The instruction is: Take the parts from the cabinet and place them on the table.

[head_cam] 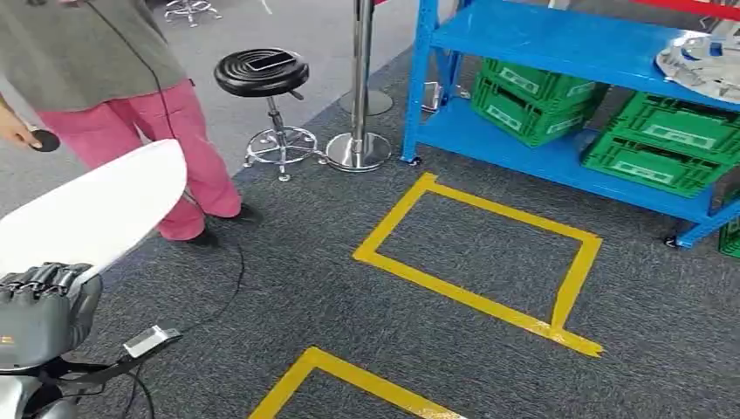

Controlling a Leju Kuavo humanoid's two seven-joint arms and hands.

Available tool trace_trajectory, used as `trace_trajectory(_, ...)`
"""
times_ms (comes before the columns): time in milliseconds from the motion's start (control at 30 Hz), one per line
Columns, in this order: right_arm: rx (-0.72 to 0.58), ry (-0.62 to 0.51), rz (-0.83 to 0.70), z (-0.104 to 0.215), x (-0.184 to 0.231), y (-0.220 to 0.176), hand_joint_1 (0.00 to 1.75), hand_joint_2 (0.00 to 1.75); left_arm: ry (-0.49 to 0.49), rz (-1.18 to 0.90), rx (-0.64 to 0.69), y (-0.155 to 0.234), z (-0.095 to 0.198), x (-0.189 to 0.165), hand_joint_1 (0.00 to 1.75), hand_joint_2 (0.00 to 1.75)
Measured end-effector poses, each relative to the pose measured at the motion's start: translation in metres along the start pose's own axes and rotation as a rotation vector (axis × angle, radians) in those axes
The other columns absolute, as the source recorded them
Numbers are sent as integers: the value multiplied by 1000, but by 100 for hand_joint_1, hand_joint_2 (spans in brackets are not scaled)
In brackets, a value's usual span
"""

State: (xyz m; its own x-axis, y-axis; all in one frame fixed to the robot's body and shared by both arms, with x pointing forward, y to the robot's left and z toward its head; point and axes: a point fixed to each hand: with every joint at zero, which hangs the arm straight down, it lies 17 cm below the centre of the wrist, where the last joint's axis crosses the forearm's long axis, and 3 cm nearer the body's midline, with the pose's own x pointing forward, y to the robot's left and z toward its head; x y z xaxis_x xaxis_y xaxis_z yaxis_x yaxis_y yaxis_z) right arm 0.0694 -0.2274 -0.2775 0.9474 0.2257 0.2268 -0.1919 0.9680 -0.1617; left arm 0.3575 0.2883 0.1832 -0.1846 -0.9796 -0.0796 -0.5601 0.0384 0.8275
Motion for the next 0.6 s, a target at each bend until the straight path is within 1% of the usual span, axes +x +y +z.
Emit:
trace_trajectory(133,1,-1,7,-1,1,-1,0,175,6,7,10,2,-4,1,175,175)
trace_trajectory(267,9,18,9,1,-7,1,0,175,8,44,17,2,-6,12,175,175)
trace_trajectory(433,8,17,14,1,-6,1,0,175,1,104,42,7,-11,30,175,175)
trace_trajectory(600,4,8,12,1,-4,1,0,175,-3,158,80,17,-13,38,175,175)
